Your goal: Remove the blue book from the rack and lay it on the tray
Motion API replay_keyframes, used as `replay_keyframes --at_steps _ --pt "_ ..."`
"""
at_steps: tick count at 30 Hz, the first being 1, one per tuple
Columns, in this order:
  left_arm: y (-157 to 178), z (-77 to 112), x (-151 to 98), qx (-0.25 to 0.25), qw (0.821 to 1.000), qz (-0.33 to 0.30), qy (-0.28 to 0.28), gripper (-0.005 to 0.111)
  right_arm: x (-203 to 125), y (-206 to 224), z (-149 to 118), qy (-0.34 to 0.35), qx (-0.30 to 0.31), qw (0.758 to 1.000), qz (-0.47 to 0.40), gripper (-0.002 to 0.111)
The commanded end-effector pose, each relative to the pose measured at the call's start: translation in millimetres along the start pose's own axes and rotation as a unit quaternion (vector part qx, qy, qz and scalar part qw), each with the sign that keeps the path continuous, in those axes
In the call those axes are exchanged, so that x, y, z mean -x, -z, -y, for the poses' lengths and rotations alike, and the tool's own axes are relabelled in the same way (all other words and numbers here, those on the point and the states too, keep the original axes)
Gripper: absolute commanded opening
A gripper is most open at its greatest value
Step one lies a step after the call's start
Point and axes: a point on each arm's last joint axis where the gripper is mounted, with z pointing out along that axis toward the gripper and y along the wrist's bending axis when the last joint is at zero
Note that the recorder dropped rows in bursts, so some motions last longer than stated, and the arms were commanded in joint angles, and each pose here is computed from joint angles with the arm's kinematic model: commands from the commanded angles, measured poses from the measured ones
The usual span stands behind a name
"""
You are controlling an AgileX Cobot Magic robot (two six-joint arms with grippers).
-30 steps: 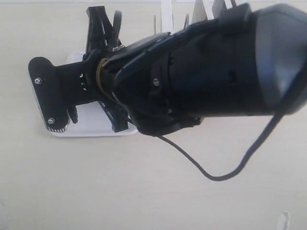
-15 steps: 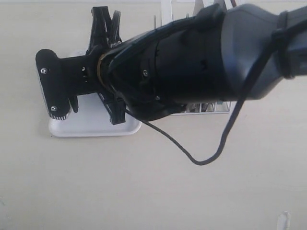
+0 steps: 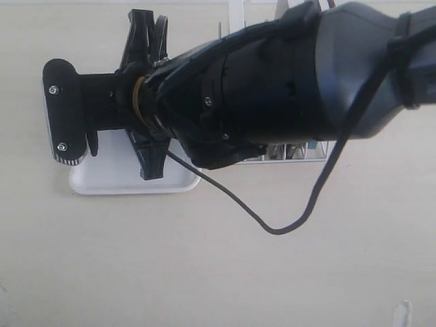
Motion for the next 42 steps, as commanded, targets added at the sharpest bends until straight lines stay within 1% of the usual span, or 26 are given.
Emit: replay_keyframes --at_steps 1,2,4,7,8,9,10,12,14,17,18,19,20,21,22,25,26,28,29,33,38,42 --pt "-0.2 0.3 0.1 -0.004 1.0 0.006 0.002 0.006 2.6 2.6 4.1 -0.026 -0.002 1.0 0.009 0.002" --pt "-0.2 0.3 0.1 -0.004 1.0 0.006 0.002 0.006 2.4 2.6 4.1 -0.029 -0.002 1.0 0.008 0.005" --pt "-0.2 0.3 0.1 -0.004 1.0 0.006 0.002 0.006 2.3 2.6 3.8 -0.035 -0.001 0.999 0.007 0.016" --pt "-0.2 0.3 0.1 -0.004 1.0 0.006 0.002 0.006 2.1 2.6 3.9 -0.068 -0.001 0.998 0.006 0.042" --pt "-0.2 0.3 0.1 -0.004 1.0 0.006 0.002 0.006 1.8 2.6 4.0 -0.072 -0.002 0.997 0.005 0.049" --pt "-0.2 0.3 0.1 -0.004 1.0 0.006 0.002 0.006 1.3 2.6 4.2 -0.072 -0.003 0.997 0.002 0.054" --pt "-0.2 0.3 0.1 -0.004 1.0 0.006 0.002 0.006 0.7 2.6 4.5 -0.072 -0.005 0.997 -0.001 0.055" --pt "-0.2 0.3 0.1 -0.004 1.0 0.006 0.002 0.006 -0.4 2.9 4.7 -0.073 -0.008 0.997 -0.009 0.053" --pt "-0.2 0.3 0.1 -0.004 1.0 0.006 0.002 0.006 -1.5 4.5 5.8 -0.084 -0.009 0.996 -0.015 0.049" --pt "-0.2 0.3 0.1 -0.004 1.0 0.006 0.002 0.006 -0.8 13.3 11.5 -0.115 -0.011 0.993 -0.012 0.038" --pt "-0.2 0.3 0.1 -0.004 1.0 0.006 0.002 0.006 0.6 24.3 18.5 -0.148 -0.012 0.989 -0.005 0.033" --pt "-0.2 0.3 0.1 -0.004 1.0 0.006 0.002 0.006 1.2 29.5 21.7 -0.162 -0.012 0.987 -0.001 0.032" --pt "-0.2 0.3 0.1 -0.004 1.0 0.006 0.002 0.006 2.7 43.9 30.4 -0.196 -0.015 0.98 0.012 0.031" --pt "-0.2 0.3 0.1 -0.004 1.0 0.006 0.002 0.006 3.4 49.7 33.6 -0.211 -0.015 0.977 0.019 0.031" --pt "-0.2 0.3 0.1 -0.004 1.0 0.006 0.002 0.006 4.5 64.6 42.1 -0.238 -0.019 0.97 0.034 0.031" --pt "-0.2 0.3 0.1 -0.004 1.0 0.006 0.002 0.006 4.8 93.2 57.2 -0.284 -0.027 0.956 0.061 0.03" --pt "-0.2 0.3 0.1 -0.004 1.0 0.006 0.002 0.006 3.4 108.3 64.2 -0.308 -0.031 0.948 0.072 0.025" --pt "-0.2 0.3 0.1 -0.004 1.0 0.006 0.002 0.006 -0.9 129.9 73.2 -0.342 -0.038 0.936 0.079 0.0" --pt "-0.2 0.3 0.1 -0.004 1.0 0.006 0.002 0.006 -3.8 142.3 78.2 -0.357 -0.044 0.929 0.085 0.0" --pt "-0.2 0.3 0.1 -0.004 1.0 0.006 0.002 0.006 -14.7 180.7 93.0 -0.378 -0.075 0.917 0.103 0.0" --pt "-0.2 0.3 0.1 -0.004 1.0 0.006 0.002 0.006 -18.6 200.0 99.5 -0.387 -0.087 0.909 0.126 0.0" --pt "-0.2 0.3 0.1 -0.004 1.0 0.006 0.002 0.006 -19.2 204.8 101.0 -0.388 -0.09 0.907 0.134 0.0"
